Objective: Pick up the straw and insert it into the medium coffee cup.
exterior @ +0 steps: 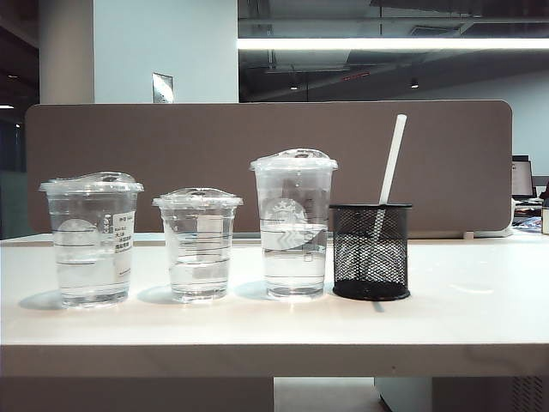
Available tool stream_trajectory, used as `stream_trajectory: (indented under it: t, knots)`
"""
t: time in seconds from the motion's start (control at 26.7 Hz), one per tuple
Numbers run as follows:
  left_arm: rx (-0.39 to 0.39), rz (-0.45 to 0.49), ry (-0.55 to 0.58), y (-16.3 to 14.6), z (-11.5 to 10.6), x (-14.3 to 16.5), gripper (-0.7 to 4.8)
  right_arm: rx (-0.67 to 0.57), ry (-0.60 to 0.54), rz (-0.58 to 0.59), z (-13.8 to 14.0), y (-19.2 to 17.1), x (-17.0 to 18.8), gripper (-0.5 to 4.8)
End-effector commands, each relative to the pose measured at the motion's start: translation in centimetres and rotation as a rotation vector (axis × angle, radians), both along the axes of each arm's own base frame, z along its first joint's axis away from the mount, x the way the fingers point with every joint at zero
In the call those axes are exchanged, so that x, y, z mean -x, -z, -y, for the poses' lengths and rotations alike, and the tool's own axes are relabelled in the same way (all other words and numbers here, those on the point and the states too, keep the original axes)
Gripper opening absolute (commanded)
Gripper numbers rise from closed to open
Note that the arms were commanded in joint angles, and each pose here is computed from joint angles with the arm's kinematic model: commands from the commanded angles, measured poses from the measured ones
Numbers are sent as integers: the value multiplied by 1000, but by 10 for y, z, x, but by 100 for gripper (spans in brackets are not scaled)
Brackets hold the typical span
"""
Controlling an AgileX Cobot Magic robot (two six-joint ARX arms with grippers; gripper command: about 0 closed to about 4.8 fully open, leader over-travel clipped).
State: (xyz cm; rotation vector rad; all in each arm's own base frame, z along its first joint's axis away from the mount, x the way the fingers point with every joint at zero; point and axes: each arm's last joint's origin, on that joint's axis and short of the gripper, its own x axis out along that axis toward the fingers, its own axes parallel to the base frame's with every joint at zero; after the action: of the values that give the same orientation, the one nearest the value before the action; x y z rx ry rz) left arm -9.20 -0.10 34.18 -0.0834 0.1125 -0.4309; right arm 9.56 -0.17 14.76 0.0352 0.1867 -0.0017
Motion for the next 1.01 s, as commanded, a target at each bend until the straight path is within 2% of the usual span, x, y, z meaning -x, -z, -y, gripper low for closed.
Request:
stream_trajectory:
  t: [0.04, 0.15, 0.19, 0.3, 0.34, 0.45, 0.52, 0.56, 0.64, 0.71, 0.82, 0.94, 1.01]
  knots:
    - [84, -113, 75, 6, 2, 2, -4, -2, -1, 8, 0, 1, 0, 0]
    - [107, -165, 195, 10, 5, 5, -4, -2, -1, 8, 0, 1, 0, 0]
    - [127, -172, 334, 9, 8, 7, -3, -2, -2, 9, 0, 1, -1, 0]
    - [117, -155, 499, 7, 11, 10, -3, -3, -3, 11, 0, 1, -1, 0]
    - [107, -146, 516, 7, 12, 10, -3, -3, -4, 13, 0, 1, -1, 0]
    - [87, -134, 464, 8, 11, 9, -3, -14, -1, 16, 0, 0, -1, -1]
    - [96, -150, 345, 8, 8, 6, -3, -116, 17, 35, 0, -3, -1, -1]
    - [86, -150, 239, 9, 6, 4, -3, -252, 40, 75, 0, -12, 0, -3]
    - [73, -145, 175, 9, 5, 3, -3, -312, 49, 93, 0, -25, 3, -5]
    - [56, -130, 112, 8, 3, 2, -3, -304, 48, 78, 0, -45, 11, -5]
    - [57, -123, 96, 8, 3, 2, -3, -252, 37, 78, -1, -79, 28, -5]
    - [58, -114, 101, 7, 3, 2, -3, -103, -26, 105, -3, -134, 53, -5]
    - [58, -103, 100, 6, 3, 1, -3, 0, -73, 75, -4, -160, 63, -5]
